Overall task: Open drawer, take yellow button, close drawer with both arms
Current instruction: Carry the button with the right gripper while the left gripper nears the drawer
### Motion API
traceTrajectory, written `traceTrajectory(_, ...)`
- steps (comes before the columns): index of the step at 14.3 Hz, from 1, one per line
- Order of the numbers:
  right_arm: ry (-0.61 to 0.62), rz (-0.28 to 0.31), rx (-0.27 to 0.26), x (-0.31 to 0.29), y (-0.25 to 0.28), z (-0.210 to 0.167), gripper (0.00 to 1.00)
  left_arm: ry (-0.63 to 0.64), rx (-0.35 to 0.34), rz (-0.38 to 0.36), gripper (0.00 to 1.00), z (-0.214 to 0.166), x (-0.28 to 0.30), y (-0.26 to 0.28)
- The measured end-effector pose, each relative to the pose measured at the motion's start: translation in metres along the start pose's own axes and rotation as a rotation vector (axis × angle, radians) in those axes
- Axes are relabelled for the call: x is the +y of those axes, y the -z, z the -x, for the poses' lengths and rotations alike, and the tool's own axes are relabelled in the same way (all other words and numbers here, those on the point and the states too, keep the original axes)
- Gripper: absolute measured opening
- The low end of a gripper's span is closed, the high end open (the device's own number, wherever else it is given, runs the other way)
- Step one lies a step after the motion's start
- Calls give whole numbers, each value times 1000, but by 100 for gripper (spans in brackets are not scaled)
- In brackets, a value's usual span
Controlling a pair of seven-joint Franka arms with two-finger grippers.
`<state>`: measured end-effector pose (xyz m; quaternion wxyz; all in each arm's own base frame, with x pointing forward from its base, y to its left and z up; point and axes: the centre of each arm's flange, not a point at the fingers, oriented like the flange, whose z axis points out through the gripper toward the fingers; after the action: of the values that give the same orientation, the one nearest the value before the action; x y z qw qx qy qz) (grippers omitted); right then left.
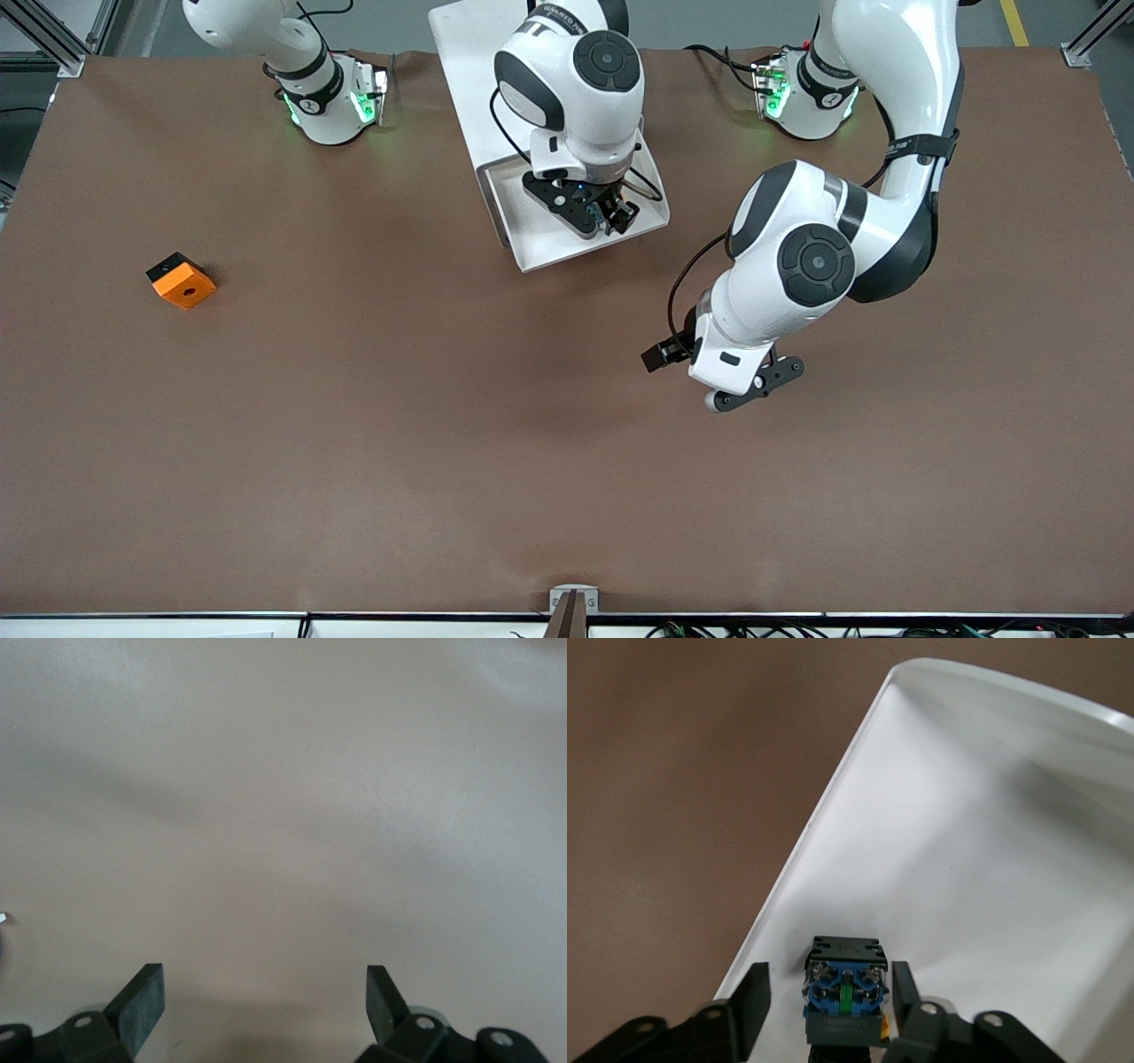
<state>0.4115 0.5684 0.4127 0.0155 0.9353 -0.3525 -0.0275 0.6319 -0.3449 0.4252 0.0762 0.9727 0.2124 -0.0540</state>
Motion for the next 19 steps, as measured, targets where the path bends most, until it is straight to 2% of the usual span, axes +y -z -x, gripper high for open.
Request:
traceTrajectory(2, 0, 0, 0, 0, 0, 0, 40, 0, 4, 5, 100, 0, 0, 1)
traceTrajectory(9, -3, -3, 1, -1, 1, -2, 41, 0, 7, 8, 100, -1, 1, 1)
traceTrajectory(12, 11, 10, 6, 0, 15, -15, 41, 1, 7, 8, 100, -1, 0, 0)
traceTrajectory(15, 66, 0, -11, 5, 65, -64, 41, 1, 20, 22, 100, -3, 2, 2)
traceTrajectory(19, 180, -69, -55, 33, 125, -185, 41, -1, 24, 26, 100, -2, 3, 2)
